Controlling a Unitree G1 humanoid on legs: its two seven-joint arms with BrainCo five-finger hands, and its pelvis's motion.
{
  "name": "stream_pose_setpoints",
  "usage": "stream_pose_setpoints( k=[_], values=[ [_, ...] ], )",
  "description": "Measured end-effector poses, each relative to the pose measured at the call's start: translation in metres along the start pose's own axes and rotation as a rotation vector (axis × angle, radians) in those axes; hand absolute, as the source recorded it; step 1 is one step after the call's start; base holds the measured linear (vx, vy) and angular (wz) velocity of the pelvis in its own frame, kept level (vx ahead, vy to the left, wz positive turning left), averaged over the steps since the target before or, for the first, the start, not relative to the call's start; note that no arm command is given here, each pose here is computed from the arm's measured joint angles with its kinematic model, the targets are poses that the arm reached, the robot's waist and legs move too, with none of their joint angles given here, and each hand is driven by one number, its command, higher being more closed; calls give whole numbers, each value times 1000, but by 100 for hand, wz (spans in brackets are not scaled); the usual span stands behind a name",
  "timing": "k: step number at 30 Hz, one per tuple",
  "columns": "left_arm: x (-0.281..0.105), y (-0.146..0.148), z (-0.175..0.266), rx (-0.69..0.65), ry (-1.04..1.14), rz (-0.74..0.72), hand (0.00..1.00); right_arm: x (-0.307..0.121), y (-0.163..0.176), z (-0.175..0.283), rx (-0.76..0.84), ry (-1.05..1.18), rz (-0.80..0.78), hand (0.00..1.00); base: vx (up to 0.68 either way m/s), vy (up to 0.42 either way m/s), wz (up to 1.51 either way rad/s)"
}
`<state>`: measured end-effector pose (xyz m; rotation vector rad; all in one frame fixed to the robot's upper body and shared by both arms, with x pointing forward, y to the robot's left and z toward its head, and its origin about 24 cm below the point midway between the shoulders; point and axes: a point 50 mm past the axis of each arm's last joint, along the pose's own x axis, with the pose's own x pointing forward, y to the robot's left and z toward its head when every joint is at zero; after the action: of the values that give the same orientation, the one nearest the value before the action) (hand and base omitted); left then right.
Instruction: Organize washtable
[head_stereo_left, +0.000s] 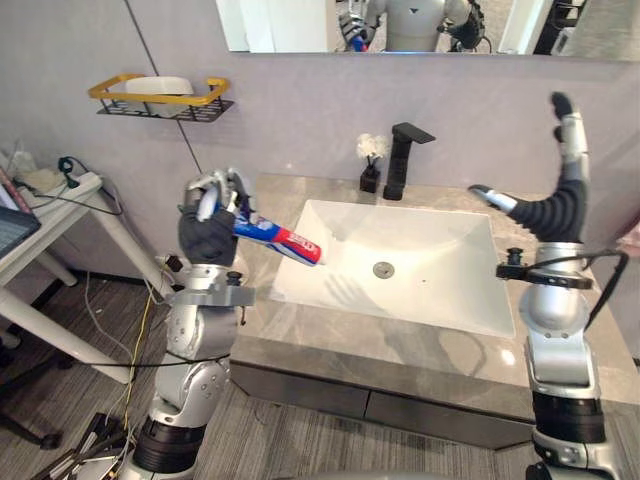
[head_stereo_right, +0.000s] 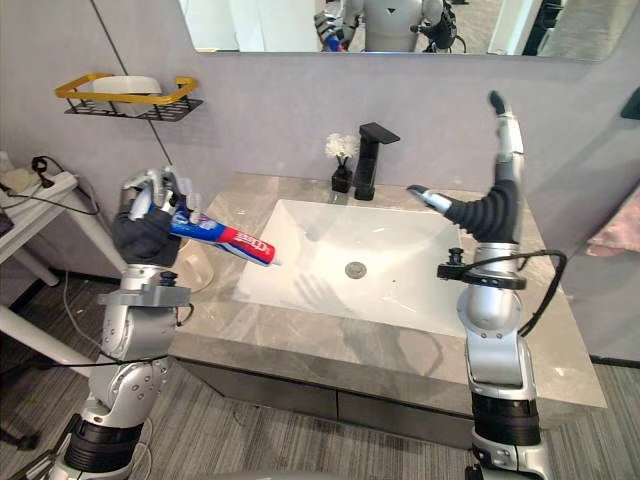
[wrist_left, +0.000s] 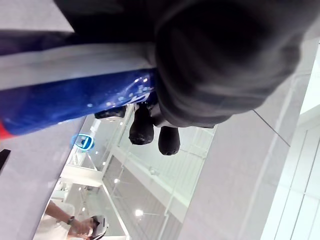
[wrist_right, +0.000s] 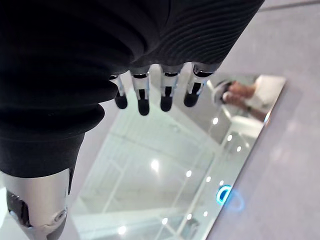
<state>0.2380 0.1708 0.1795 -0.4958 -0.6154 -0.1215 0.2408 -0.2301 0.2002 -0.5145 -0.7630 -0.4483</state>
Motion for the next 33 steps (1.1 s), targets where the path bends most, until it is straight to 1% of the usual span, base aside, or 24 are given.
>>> stream_pose_setpoints(
  k=[2,5,6,8,12,15,18,21,23,27,33],
  values=[
    [0,2,5,17,-29,12,100,-5,-13,-6,-17,34,-52,0,-28,11,-22],
    [0,6,19,71,-103,28,100,-20,-42,-21,-64,128,-184,0,-55,0,-22],
    [0,7,21,81,-115,33,100,-24,-47,-23,-70,145,-206,0,-18,-2,-9],
    [-2,10,27,91,-156,71,100,-39,-64,-33,-103,228,-272,0,26,-8,-16],
    [-3,11,27,77,-166,93,100,-68,-78,-57,-169,399,-320,0,6,-5,-14],
    [-6,13,26,103,-172,117,100,-101,-87,-80,-205,606,-372,0,-23,-6,-10],
    [-7,15,24,104,-163,131,100,-132,-100,-90,-254,746,-435,0,-22,-6,-6],
    [-8,21,16,100,-140,183,100,-152,-106,-96,-248,832,-543,0,-24,-6,0],
    [-9,22,14,96,-132,202,100,-163,-106,-100,-239,881,-571,0,-34,-10,1],
    [-5,22,9,85,-128,230,100,-204,-102,-103,-177,1035,-690,0,-27,-11,0],
    [-1,14,7,66,-142,226,100,-235,-101,-109,-153,1156,-738,0,-12,0,-1]
  ],
)
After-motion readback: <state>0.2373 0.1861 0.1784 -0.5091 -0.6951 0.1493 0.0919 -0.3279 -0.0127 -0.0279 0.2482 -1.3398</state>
